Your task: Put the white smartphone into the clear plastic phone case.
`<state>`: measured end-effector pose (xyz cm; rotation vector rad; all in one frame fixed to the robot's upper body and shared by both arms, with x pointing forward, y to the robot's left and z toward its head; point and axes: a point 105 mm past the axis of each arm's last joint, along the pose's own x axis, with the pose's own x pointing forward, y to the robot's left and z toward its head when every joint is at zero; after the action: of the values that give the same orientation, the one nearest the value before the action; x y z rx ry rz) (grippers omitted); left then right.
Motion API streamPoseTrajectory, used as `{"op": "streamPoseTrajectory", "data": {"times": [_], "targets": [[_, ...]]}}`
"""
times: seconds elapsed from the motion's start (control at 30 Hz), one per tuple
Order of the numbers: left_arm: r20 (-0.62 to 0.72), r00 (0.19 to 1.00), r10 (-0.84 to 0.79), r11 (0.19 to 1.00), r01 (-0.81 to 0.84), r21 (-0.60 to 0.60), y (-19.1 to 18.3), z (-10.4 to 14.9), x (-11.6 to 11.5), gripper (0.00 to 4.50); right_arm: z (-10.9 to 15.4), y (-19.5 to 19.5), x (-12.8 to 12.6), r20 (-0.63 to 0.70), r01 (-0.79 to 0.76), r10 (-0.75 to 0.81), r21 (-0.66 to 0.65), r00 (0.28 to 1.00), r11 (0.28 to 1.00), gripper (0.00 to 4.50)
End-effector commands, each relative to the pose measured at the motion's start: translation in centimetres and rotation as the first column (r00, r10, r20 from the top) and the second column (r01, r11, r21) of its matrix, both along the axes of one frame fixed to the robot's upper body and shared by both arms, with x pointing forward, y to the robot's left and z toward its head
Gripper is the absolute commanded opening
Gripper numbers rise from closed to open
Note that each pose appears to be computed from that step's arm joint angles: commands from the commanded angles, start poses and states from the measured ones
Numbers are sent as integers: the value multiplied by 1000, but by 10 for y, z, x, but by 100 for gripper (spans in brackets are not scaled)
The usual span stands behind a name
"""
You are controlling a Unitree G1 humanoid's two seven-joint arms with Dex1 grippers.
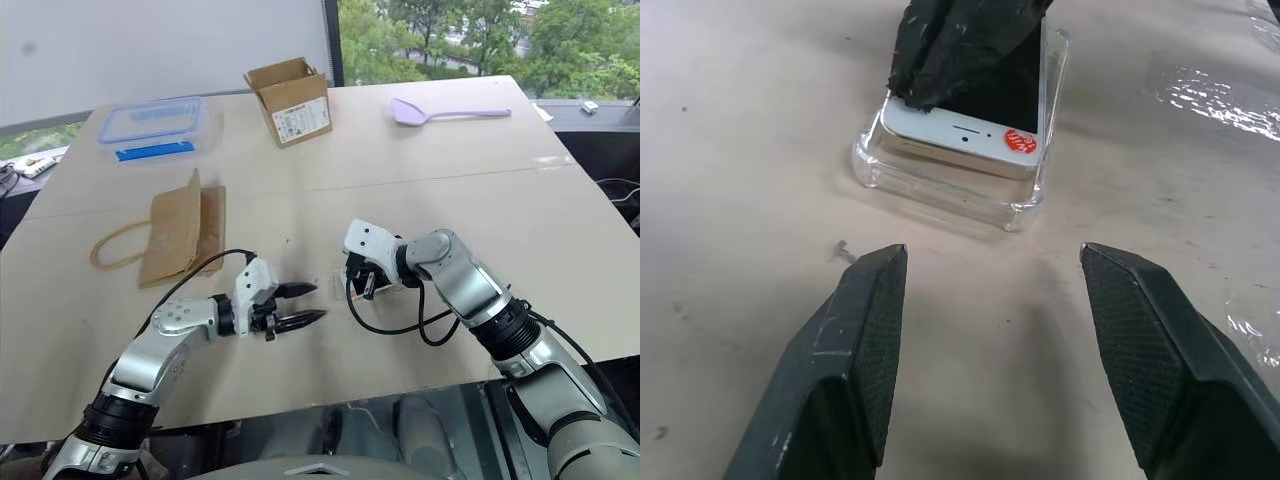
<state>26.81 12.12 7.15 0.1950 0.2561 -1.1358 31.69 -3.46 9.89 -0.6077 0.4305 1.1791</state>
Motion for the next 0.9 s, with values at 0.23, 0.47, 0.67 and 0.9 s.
{"op": "streamPoseTrajectory", "data": {"times": [0.23,0.47,0.67,0.9], "targets": [[30,1000,-1,1000,2,-13,1,2,-1,278,-52,-21,-11,-178,47,-75,-157,981,986,0],[25,1000,2,1000,-2,-14,2,-2,-1,278,-70,-31,-17,-227,94,-141,-205,964,974,0],[28,1000,2,1000,-2,-19,1,-1,0,278,-50,-26,-26,-258,182,-195,-73,946,981,0],[34,999,-14,1000,14,-21,-4,4,2,278,-17,-19,-25,-220,257,-224,130,949,958,0]]}}
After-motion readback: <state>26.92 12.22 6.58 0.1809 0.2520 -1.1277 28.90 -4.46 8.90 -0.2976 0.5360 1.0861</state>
